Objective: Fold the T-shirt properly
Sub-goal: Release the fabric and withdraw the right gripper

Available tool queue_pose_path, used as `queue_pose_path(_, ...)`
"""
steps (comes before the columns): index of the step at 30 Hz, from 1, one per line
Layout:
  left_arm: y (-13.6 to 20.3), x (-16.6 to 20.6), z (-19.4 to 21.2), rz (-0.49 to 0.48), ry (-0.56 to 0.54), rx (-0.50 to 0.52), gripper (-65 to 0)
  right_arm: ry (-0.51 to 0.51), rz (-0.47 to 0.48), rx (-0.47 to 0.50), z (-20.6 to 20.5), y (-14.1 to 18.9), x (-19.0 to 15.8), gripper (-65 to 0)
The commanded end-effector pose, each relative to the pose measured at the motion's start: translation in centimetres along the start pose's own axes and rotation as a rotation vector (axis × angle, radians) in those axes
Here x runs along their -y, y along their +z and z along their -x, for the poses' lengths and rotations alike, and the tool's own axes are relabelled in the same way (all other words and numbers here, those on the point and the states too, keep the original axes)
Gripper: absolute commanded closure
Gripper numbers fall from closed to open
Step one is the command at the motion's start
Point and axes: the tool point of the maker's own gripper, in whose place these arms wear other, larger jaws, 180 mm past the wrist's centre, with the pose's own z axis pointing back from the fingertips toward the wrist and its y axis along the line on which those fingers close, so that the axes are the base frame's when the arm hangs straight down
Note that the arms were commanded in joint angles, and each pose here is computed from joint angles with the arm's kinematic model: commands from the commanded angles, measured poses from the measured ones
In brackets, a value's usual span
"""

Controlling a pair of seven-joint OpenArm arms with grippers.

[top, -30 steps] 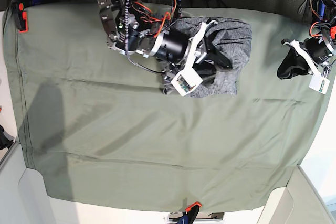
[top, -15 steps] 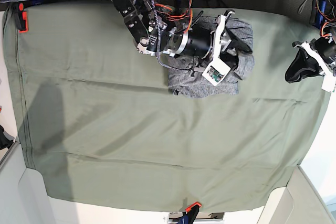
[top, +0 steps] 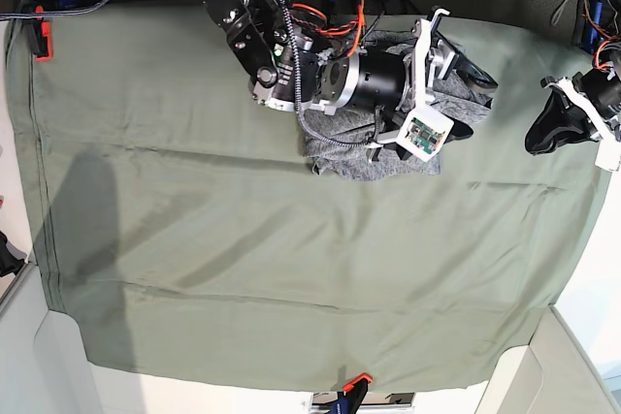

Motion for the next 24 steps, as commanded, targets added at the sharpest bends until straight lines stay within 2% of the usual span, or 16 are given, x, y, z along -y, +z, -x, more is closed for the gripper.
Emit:
queue_pose_path(1,0.4,0.1,-1.4,0.010,-0.032,0.032,-4.5,0.019,0.021,0.054,-2.1,0.4,0.6,-36.6)
queue_pose_path(4,0.4,0.1,-1.2,0.009,-0.035,0.014,-4.5,0.035,0.170,0.020,-1.6,2.1,4.5,-35.3)
queue_pose_path(5,0.5,0.3,-0.8,0.018,-0.030,-0.003,-4.5,0.034,0.238,0.004,-1.2,2.8,6.2,-31.7)
queue_pose_path(6,0.6,0.8,-0.4,0.042,-0.018,-0.018,-4.5,0.027,0.311,-0.010,-0.9,3.7,8.0,-25.8)
queue_pose_path(9,1.3,3.7,1.4,0.122,-0.024,-0.086,-4.5,0.016,0.484,-0.022,-0.4,6.7,12.4,0.0)
queue_pose_path(14,1.2,9.1,3.5,0.231,-0.125,-0.173,-4.4,0.002,0.649,0.004,-1.1,11.6,17.6,0.0)
queue_pose_path(16,0.7,10.4,5.3,0.253,-0.149,-0.223,-4.2,-0.022,0.690,0.025,-1.1,12.6,19.0,0.0)
queue_pose_path(19,-0.4,11.9,8.0,0.285,-0.184,-0.294,-2.8,-0.065,0.682,0.024,0.0,12.0,20.2,0.0)
queue_pose_path(24,-1.4,14.1,8.9,0.344,-0.186,-0.290,-2.8,-0.130,0.631,-0.086,3.7,9.2,22.1,0.0)
